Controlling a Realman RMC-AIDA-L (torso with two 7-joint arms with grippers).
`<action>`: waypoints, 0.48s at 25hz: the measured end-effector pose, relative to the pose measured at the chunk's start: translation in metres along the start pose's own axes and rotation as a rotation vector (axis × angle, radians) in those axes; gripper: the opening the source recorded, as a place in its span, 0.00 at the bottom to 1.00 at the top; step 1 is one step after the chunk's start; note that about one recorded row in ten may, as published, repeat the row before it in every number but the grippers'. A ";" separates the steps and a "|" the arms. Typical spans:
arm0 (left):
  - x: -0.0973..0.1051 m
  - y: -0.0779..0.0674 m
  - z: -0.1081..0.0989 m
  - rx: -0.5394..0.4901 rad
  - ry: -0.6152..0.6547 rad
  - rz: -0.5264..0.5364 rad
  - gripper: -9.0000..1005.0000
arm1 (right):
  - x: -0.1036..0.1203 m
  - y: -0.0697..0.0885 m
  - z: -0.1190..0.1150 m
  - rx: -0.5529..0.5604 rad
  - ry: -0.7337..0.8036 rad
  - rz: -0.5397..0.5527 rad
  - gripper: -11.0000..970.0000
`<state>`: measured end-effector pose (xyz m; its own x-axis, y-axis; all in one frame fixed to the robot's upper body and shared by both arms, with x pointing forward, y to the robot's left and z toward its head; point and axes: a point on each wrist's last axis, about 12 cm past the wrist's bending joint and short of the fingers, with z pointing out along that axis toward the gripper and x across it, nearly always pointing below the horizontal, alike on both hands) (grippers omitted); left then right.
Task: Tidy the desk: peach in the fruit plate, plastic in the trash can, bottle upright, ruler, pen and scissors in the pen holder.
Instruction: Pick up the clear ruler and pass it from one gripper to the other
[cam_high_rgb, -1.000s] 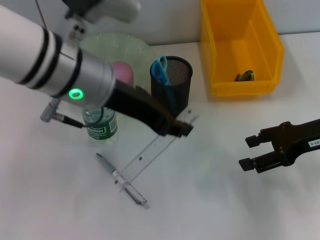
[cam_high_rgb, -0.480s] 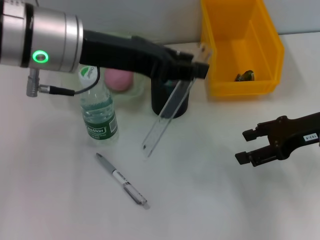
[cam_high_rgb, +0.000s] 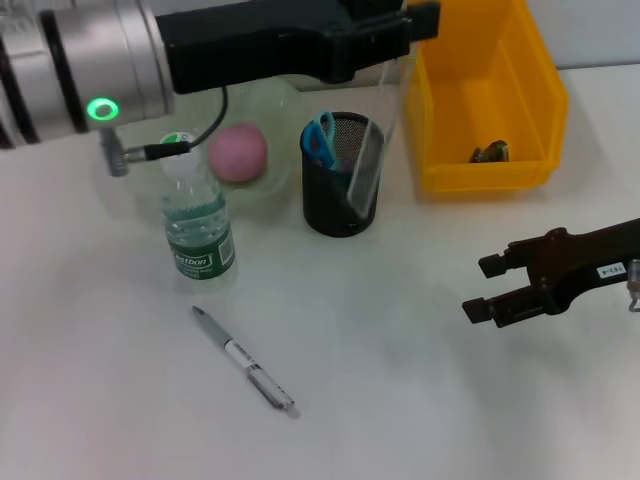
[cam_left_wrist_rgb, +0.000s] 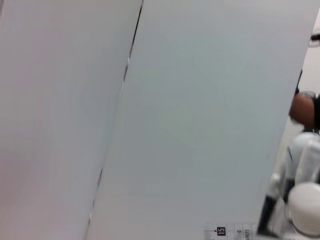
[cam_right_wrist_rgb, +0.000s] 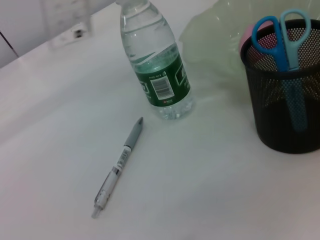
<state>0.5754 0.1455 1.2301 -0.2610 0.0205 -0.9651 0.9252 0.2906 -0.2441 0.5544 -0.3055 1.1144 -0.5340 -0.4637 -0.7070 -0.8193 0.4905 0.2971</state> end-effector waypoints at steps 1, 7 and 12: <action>0.003 0.001 0.003 0.000 -0.024 0.011 0.40 | 0.000 0.000 0.001 -0.003 -0.001 0.001 0.86; 0.027 0.003 0.023 -0.019 -0.158 0.074 0.40 | -0.001 0.000 0.003 0.004 -0.006 0.003 0.86; 0.038 -0.001 0.035 -0.050 -0.256 0.120 0.40 | 0.000 -0.001 0.005 0.012 -0.007 0.002 0.86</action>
<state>0.5738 0.1126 1.1908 -0.0663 -0.1827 -0.9809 0.9289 0.3476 -0.1276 0.5561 -0.3023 1.1110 -0.5344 -0.4573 -0.7108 -0.8153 0.5005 0.2910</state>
